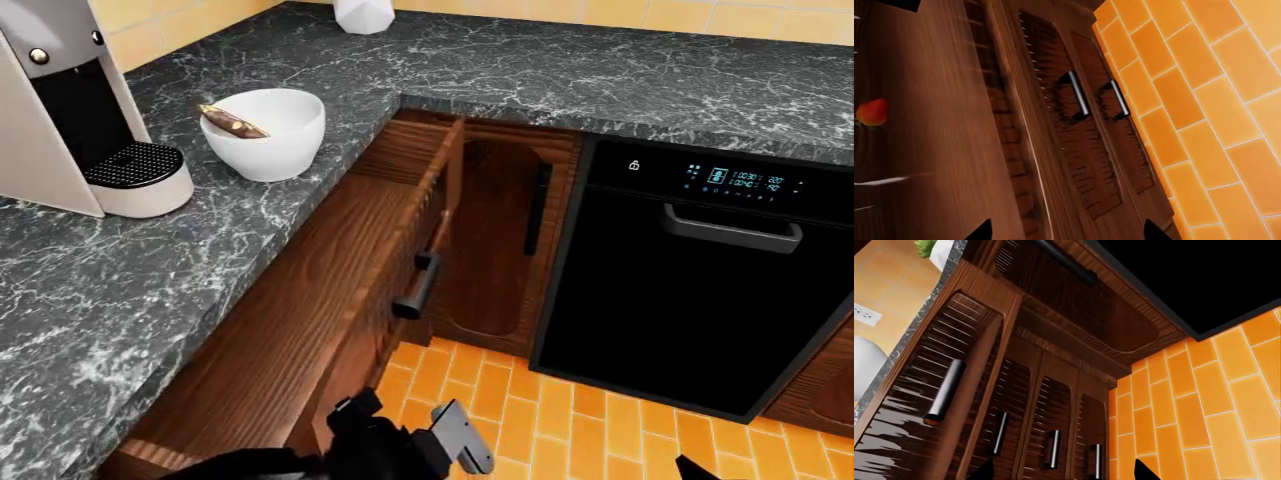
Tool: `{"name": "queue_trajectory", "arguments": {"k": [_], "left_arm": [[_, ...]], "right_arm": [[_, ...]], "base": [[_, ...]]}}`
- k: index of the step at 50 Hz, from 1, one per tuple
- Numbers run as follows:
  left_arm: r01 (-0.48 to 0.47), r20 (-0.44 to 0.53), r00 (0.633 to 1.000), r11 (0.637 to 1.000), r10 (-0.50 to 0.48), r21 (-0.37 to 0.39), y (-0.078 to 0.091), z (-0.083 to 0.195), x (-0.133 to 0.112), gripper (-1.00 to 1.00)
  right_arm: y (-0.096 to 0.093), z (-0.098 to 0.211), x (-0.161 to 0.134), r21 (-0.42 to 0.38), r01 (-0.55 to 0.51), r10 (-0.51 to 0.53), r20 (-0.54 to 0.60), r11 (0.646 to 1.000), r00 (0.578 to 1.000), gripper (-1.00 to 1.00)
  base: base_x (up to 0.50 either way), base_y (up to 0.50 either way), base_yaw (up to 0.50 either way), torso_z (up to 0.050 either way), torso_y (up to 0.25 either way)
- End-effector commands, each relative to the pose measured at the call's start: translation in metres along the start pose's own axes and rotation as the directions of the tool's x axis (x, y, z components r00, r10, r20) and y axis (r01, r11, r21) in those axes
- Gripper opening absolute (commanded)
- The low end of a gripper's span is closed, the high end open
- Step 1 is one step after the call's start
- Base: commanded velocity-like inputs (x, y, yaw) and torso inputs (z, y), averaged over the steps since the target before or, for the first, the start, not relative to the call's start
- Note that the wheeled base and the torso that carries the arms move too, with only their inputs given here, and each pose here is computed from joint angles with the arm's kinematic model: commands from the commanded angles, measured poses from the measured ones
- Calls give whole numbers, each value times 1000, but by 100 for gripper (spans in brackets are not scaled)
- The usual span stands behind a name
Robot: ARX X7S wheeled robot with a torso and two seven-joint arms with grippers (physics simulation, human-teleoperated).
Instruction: Place the bar in the bowl and close the drawer.
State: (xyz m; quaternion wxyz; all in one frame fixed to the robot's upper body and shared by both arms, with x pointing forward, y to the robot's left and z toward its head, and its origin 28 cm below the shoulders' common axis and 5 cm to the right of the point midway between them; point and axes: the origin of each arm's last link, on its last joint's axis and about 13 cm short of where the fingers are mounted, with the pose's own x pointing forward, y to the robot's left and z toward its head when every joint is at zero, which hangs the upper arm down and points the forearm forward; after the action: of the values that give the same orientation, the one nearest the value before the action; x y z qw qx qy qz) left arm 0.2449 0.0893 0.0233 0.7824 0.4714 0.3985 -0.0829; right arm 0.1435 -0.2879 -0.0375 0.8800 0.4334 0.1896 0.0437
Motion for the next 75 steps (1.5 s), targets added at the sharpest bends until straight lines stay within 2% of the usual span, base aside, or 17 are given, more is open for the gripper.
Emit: {"name": "queue_trajectory", "arguments": {"k": [1,18,28,39,56,61,63,75], "left_arm": [[-79,-55,996,996,77,-36,13,-1,14,100],[-181,-95,980,983,177,-27,27,-6,29,100],[-261,-117,960,963,253,-64,41,-5,39,100],[-249,-168,959,962,228,-117,56,-6,47,100],[-403,-213,902,910,376,-96,81,-12,59,100],[-414,-240,892,905,382,-97,84,-15,61,100],[-458,-249,871,884,424,-93,91,-16,63,100],[-458,-249,871,884,424,-93,91,-16,63,100]], "right_arm": [[0,-1,0,-1,2,-2,1,1000,1000,100],[-1,-4,-3,0,-2,2,2,1000,1000,100],[-1,-6,-2,0,-4,4,3,1000,1000,100],[-2,-7,-2,2,1,-1,1,1000,1000,100],[-4,-10,-1,3,2,-2,0,1000,1000,100],[-3,-10,-2,3,2,-2,2,1000,1000,100],[-4,-12,-3,2,2,-2,4,1000,1000,100],[-5,-14,-4,4,6,-6,3,1000,1000,100]], "base": [[0,0,0,0,0],[0,0,0,0,0],[0,0,0,0,0],[0,0,0,0,1],[0,0,0,0,2],[0,0,0,0,2],[0,0,0,0,0],[0,0,0,1,3]]}}
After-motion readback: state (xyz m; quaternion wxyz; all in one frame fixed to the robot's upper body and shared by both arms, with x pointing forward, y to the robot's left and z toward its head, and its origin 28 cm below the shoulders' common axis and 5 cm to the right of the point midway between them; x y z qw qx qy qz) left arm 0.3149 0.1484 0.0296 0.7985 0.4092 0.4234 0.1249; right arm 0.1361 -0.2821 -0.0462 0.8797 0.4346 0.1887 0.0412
